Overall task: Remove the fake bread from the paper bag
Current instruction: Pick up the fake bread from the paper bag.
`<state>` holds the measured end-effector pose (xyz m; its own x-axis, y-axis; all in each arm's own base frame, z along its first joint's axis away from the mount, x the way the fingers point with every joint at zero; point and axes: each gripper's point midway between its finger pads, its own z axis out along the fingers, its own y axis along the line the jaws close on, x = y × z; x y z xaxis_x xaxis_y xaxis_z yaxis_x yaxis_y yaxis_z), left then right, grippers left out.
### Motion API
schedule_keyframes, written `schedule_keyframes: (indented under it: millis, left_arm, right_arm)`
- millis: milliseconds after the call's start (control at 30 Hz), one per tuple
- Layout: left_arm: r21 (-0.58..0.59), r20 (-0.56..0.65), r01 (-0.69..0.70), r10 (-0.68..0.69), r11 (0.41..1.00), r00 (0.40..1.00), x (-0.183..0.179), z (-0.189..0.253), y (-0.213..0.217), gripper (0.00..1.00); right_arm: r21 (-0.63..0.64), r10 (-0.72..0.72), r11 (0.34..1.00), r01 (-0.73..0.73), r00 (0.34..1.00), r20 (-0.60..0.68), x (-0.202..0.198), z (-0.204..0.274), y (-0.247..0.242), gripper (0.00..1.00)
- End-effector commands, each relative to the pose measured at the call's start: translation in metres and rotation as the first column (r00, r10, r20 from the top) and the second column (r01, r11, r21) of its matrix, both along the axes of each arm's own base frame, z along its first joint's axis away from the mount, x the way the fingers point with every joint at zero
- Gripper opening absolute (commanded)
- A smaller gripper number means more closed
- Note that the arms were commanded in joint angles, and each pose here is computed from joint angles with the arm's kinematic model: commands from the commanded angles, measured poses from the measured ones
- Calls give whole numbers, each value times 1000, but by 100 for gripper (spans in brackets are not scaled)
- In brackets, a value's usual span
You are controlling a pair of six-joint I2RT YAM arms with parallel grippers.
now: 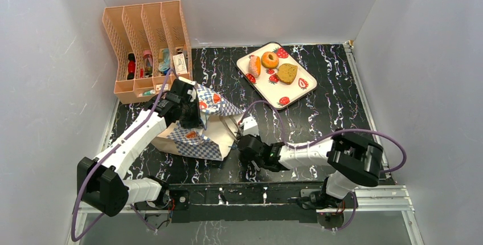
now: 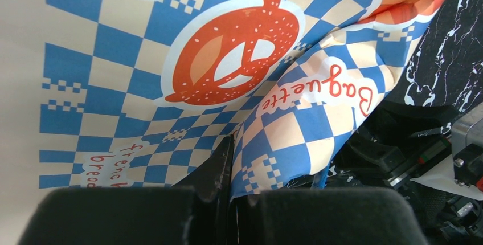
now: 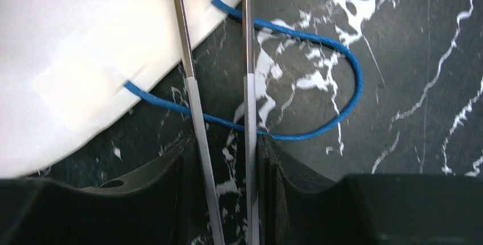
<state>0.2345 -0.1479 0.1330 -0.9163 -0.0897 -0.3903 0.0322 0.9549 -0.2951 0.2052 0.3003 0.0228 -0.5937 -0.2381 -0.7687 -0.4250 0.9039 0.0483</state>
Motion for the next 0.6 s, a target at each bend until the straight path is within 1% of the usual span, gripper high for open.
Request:
schedule_keyframes:
  millis: [0, 333, 567]
  left_arm:
    - [23, -11, 2, -2, 1000, 1000, -13, 2, 9, 0]
    - [6, 16, -23, 23, 1000, 1000, -14, 5, 10, 0]
    - [-5, 39, -19, 19, 1000, 999, -17, 9, 11, 0]
  right_arm:
    - [-56, 1, 998, -6, 996, -90, -24, -8, -26, 32]
    - [60, 43, 998, -36, 992, -122, -33, 44, -11, 31]
    - [172, 80, 984, -52, 984, -159, -39, 79, 12, 29]
